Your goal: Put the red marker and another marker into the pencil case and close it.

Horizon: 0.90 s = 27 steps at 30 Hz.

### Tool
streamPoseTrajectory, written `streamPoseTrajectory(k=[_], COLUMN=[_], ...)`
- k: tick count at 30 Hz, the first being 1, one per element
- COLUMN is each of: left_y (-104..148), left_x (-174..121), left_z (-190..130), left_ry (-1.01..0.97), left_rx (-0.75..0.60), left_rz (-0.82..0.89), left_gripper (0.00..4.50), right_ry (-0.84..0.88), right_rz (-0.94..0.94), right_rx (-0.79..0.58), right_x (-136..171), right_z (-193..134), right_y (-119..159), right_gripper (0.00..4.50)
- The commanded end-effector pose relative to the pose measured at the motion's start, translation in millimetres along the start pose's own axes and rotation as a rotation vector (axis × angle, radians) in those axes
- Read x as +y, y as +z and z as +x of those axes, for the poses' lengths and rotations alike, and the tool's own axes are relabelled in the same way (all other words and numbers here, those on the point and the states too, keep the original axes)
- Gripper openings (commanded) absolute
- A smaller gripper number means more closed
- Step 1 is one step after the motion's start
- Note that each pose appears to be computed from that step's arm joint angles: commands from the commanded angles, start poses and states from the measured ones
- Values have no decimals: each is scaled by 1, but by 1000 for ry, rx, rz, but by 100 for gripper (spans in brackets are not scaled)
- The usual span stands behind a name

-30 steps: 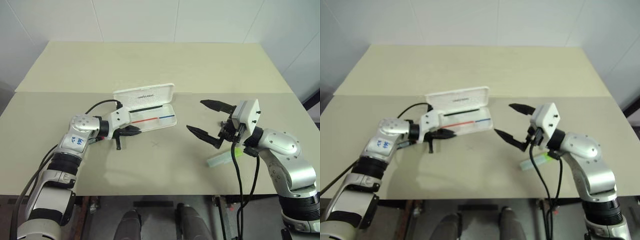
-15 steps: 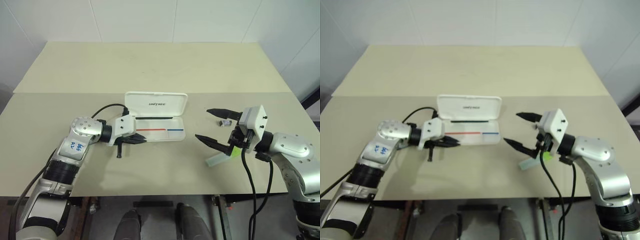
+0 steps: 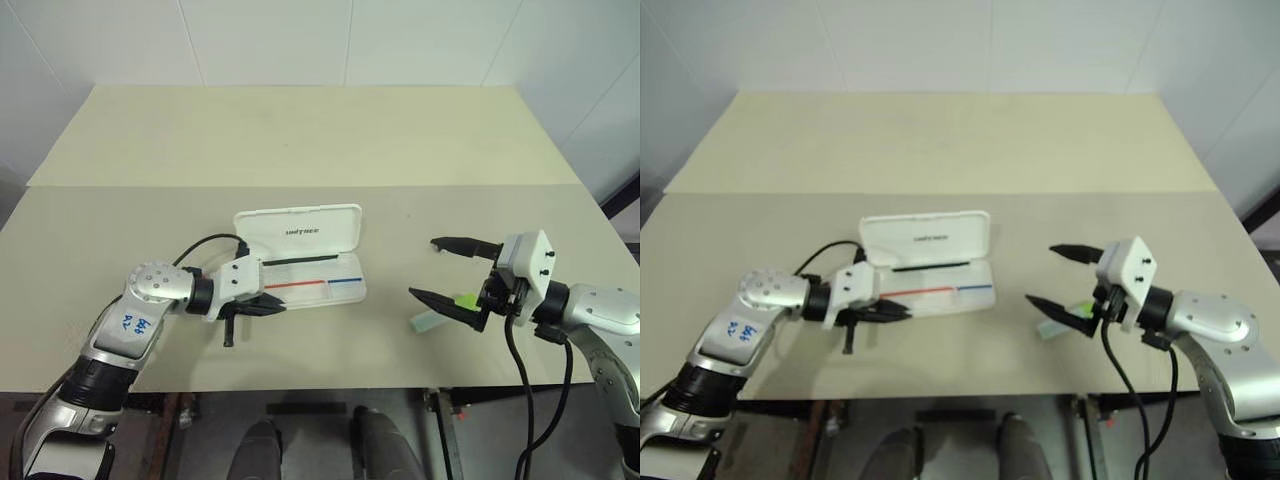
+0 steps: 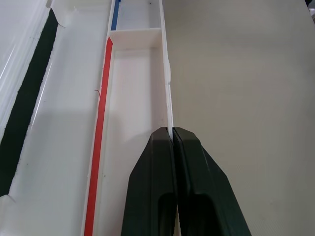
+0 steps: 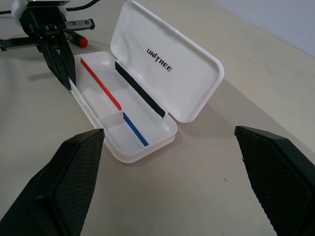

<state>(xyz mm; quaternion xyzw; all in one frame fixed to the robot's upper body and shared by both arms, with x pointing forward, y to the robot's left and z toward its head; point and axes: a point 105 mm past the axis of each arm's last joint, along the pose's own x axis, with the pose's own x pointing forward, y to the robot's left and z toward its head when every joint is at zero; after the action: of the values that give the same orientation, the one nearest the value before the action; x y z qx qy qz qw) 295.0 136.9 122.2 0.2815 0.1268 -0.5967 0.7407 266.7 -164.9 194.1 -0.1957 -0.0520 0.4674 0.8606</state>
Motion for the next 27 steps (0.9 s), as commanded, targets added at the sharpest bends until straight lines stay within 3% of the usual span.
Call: streamPoseTrajectory(k=[1,17,20,26,27], left_y=[5,-6,-3,12,15], left_x=[1,4,0,0,-1], left_z=[-6,2,1,-8,-12], left_ry=[-5,-51,-61,-39,-39], left_rx=[-18,-41,-57,-108,-119], left_rz=[42,61,49,83,88], left_gripper=[2,2,62,260,260], right_ry=[1,5,7,19,21], right_rz=[-27,-30,-30,-25,-24], right_rx=[-31,-41,-43,-51,-53], right_x=[1,0,0,1,1], right_z=[0,3,4,7,8], right_y=[11,13,13,12,11], right_gripper=[450,450,450,450,450])
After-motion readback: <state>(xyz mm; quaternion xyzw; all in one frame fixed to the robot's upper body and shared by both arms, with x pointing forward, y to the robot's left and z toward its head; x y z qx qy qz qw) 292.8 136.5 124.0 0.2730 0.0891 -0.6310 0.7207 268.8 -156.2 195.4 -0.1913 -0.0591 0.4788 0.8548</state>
